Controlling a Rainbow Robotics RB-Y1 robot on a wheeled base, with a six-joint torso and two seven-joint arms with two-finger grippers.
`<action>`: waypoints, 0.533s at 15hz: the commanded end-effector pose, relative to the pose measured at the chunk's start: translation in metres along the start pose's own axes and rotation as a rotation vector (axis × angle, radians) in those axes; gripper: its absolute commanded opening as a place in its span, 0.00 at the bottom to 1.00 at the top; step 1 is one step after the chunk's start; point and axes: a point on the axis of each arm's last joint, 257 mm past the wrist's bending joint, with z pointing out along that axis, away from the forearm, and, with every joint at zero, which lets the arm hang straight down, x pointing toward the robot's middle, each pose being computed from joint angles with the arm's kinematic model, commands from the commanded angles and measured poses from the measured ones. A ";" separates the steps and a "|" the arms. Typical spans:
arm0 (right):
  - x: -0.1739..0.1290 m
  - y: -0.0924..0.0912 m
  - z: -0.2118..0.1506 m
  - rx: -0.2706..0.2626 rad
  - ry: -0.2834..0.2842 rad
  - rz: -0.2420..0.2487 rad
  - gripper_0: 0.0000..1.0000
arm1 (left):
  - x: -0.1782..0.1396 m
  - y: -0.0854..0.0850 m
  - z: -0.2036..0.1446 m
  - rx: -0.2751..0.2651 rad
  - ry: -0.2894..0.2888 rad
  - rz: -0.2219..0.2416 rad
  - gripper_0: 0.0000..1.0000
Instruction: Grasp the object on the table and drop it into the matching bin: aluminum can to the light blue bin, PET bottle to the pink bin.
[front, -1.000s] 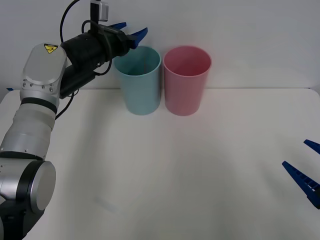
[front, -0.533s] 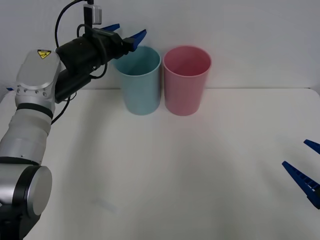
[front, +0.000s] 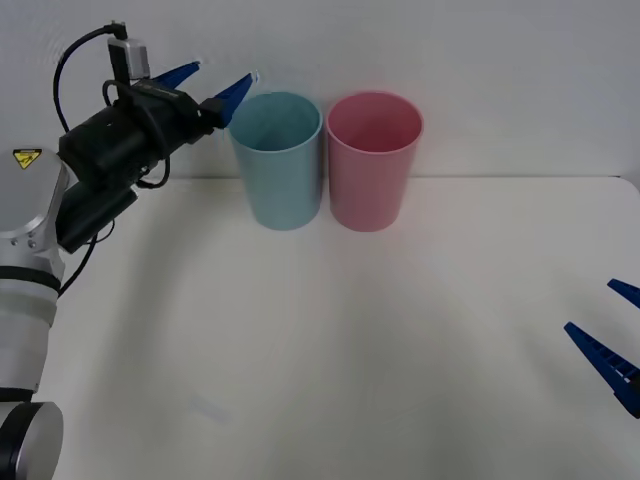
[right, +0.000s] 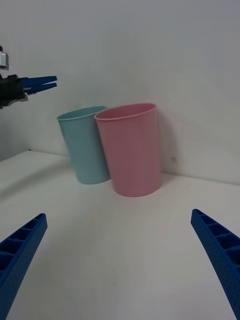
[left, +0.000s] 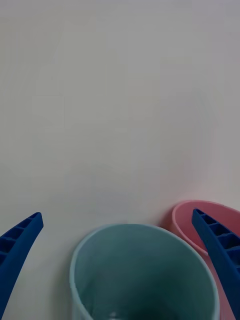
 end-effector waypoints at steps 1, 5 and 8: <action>0.000 0.000 0.000 0.000 0.000 0.000 1.00 | 0.002 0.010 -0.033 -0.009 -0.012 -0.003 1.00; 0.000 0.000 0.000 0.000 0.000 0.000 1.00 | 0.004 0.022 -0.082 -0.009 -0.018 0.007 1.00; 0.000 0.000 0.000 0.000 0.000 0.000 1.00 | 0.010 0.029 -0.123 -0.004 -0.011 0.013 1.00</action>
